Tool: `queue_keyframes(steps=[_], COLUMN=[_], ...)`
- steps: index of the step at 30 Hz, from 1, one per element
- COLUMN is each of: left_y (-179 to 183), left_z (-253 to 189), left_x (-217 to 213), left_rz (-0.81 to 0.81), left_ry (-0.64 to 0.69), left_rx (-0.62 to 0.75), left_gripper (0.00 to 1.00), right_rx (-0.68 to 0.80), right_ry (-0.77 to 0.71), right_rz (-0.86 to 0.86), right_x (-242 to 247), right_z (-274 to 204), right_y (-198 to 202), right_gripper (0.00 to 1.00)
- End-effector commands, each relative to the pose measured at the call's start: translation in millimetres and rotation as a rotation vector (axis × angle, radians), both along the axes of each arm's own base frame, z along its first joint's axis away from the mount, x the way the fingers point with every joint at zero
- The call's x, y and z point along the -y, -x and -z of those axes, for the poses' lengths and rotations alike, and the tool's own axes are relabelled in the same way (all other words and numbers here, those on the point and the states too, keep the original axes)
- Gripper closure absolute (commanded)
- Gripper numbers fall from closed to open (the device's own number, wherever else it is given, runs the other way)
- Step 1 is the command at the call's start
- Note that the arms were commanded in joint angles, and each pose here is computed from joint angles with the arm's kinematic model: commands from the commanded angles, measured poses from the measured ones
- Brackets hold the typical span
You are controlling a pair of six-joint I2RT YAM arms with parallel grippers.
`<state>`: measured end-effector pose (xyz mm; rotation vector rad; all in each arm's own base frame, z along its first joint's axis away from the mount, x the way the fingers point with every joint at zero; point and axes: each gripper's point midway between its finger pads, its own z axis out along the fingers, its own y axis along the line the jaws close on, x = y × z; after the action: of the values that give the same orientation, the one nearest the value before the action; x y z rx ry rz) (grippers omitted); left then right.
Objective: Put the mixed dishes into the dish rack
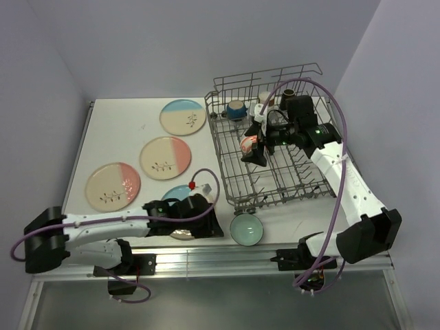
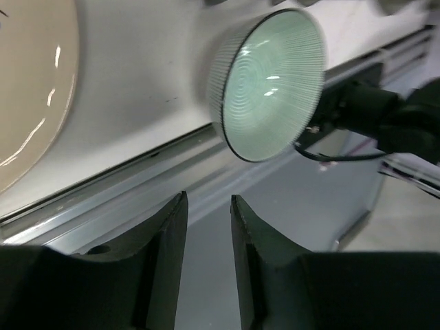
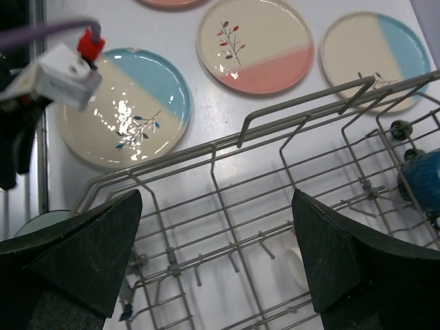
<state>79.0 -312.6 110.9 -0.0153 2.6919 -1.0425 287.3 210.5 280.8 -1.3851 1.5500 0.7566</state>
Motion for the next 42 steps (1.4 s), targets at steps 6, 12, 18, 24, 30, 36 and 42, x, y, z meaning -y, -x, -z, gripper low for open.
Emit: queue_keyframes(steps=[6,12,18,24,30,36,42], left_y=[-12.6,-16.2,-14.1,-20.0,-22.6,-24.7,-22.3], left_z=[20.0,11.4,12.2,28.2,52.2,50.5,26.5], left_x=[50.6,63.5,65.9,67.3,52.6,55.8,52.9], left_rz=[-0.085,-0.102,-0.113,-0.129,-0.17,-0.165,-0.127], left_ry=[-0.063,0.01,0.039,-0.024,-0.189,-0.151,-0.059], left_rx=[0.002,0.003,-0.024,-0.069,-0.093,-0.07,-0.028], left_gripper=[0.63,0.59,0.53,0.54,0.63,1.0,1.0], right_rx=[-0.013,-0.02,-0.012,-0.018,-0.017,-0.016,-0.017], right_ry=[-0.066,-0.068,-0.069,-0.073,-0.092,-0.107,-0.111], right_rz=[0.066,0.058,0.048,0.05,0.052,0.047,0.037], right_x=[3.3,3.2,2.9,3.8,4.3,3.1,3.1], right_z=[-16.7,-14.1,-13.9,-12.3,-21.0,-28.8,-31.8], right_y=[17.3,20.9,23.6,26.8,27.7,29.0,32.4], right_gripper=[0.04,0.04,0.04,0.04,0.04,0.04,0.04])
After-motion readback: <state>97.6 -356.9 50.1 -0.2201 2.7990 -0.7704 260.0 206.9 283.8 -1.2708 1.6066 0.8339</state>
